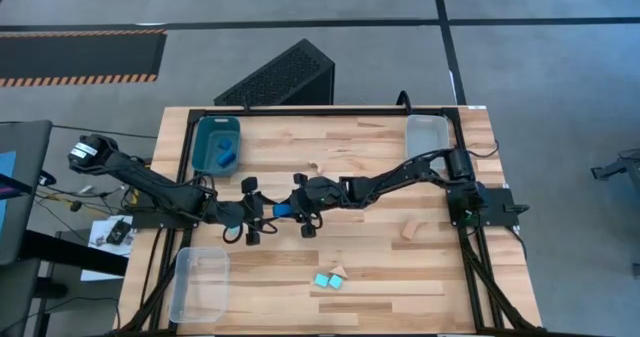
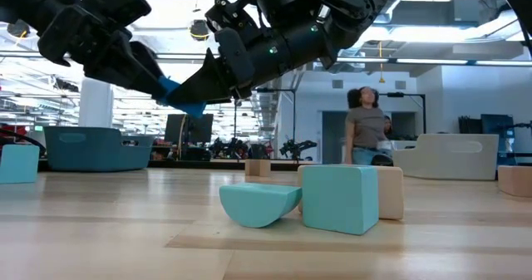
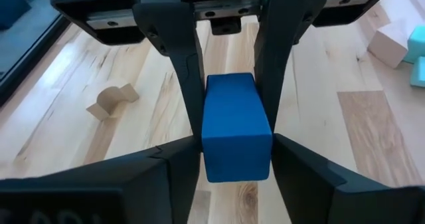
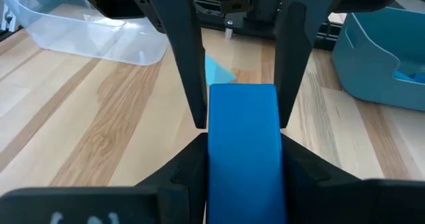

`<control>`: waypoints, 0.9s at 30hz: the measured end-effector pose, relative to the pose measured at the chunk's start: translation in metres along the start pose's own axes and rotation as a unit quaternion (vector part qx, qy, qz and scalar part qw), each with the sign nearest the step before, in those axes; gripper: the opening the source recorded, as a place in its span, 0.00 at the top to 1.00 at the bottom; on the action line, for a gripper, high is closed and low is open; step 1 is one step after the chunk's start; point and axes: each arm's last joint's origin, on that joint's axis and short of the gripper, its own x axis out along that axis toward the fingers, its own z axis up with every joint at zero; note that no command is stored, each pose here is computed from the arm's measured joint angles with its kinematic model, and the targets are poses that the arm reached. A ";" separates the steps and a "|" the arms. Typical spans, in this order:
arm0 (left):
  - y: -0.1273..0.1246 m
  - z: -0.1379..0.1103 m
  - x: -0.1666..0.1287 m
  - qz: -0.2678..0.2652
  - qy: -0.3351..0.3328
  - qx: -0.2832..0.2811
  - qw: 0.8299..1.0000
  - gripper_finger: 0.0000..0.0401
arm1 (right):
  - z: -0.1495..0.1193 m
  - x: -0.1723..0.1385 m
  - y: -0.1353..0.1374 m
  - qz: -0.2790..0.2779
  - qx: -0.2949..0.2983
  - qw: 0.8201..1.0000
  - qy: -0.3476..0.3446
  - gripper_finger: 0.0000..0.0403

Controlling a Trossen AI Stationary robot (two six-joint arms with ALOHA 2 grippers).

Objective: Sort & place blocks by color
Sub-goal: Put the blue block into the blue bin

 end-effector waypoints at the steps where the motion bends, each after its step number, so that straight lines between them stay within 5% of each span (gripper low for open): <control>1: 0.000 0.000 0.000 -0.002 -0.001 0.001 1.000 0.60 | 0.000 0.000 0.000 0.000 0.000 1.000 0.000 0.63; 9: 0.002 0.000 0.003 -0.001 0.004 -0.013 1.000 0.69 | -0.001 0.000 0.000 -0.001 -0.002 1.000 0.003 0.63; 20: 0.001 -0.003 0.018 -0.004 0.011 -0.002 1.000 0.58 | -0.005 0.000 0.001 0.002 0.001 1.000 0.019 0.63; 27: 0.000 -0.004 0.020 -0.005 0.014 0.001 1.000 0.74 | -0.006 0.000 0.002 0.000 -0.003 1.000 0.025 0.62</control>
